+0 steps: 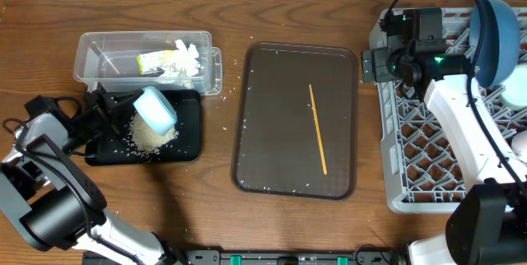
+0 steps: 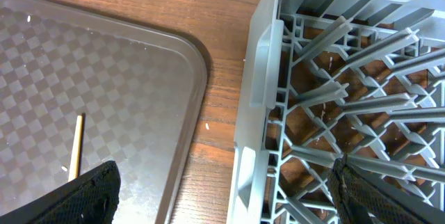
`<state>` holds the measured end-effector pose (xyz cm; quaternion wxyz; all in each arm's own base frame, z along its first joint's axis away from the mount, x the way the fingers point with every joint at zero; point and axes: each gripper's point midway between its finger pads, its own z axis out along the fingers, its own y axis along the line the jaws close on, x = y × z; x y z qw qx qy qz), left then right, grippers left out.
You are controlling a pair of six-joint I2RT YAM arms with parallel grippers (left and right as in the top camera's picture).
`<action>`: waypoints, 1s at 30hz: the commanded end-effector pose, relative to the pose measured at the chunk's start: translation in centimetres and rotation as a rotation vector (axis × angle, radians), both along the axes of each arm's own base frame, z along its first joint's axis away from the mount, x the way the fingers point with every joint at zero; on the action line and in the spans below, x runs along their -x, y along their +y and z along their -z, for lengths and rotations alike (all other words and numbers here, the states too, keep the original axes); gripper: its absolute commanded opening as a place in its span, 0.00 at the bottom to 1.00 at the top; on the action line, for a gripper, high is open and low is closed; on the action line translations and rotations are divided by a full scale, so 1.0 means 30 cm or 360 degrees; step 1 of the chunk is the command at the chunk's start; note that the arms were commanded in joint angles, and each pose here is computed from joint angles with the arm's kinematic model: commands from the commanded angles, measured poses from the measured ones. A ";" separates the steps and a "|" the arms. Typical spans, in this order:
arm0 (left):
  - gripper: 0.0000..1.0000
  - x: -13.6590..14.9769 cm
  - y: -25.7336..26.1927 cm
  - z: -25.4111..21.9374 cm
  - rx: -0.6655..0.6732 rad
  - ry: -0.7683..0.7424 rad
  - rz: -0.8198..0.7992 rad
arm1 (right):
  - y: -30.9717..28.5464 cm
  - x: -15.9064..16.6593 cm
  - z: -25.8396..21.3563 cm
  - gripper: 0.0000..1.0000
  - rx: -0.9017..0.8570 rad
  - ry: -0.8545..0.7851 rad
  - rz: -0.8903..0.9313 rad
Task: Sort waste into correct bins and load items into the dishwasher rack
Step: 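Tilt the white bowl with the left gripper to pour rice out, then carry the emptied white bowl right and set it on the brown tray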
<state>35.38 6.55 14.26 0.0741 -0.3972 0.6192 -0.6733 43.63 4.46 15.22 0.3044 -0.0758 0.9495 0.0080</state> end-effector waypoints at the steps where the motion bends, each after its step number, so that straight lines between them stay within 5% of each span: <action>1: 0.06 0.001 0.004 -0.012 0.0061 0.0004 -0.0010 | 0.000 0.008 -0.029 0.95 -0.0006 -0.0028 0.0018; 7: 0.06 -0.017 0.019 -0.009 -0.0153 -0.0240 0.0005 | 0.000 0.008 -0.029 0.95 -0.0006 -0.0029 0.0017; 10: 0.06 -0.017 0.033 0.068 -0.0314 -0.0094 0.0002 | 0.000 0.007 -0.029 0.95 -0.0006 -0.0030 0.0017; 12: 0.06 -0.012 0.033 0.085 -0.0288 0.0012 -0.0008 | 0.000 0.007 -0.029 0.95 -0.0005 -0.0030 0.0018; 14: 0.06 -0.018 0.018 -0.015 -0.0148 -0.0260 0.0008 | 0.000 0.008 -0.029 0.95 -0.0005 -0.0029 0.0018; 20: 0.06 -0.016 0.037 0.028 -0.0255 -0.0160 -0.0010 | 0.000 0.008 -0.029 0.95 -0.0006 -0.0029 0.0017; 23: 0.06 -0.014 0.020 -0.030 -0.0245 -0.0369 0.0013 | -0.001 0.009 -0.028 0.95 -0.0005 -0.0025 0.0018; 26: 0.06 -0.013 0.027 0.021 -0.0318 -0.0235 0.0013 | -0.001 0.008 -0.029 0.95 -0.0005 -0.0028 0.0018; 30: 0.06 -0.008 -0.008 -0.050 -0.0243 -0.0379 0.0040 | -0.001 0.010 -0.027 0.95 -0.0004 -0.0023 0.0018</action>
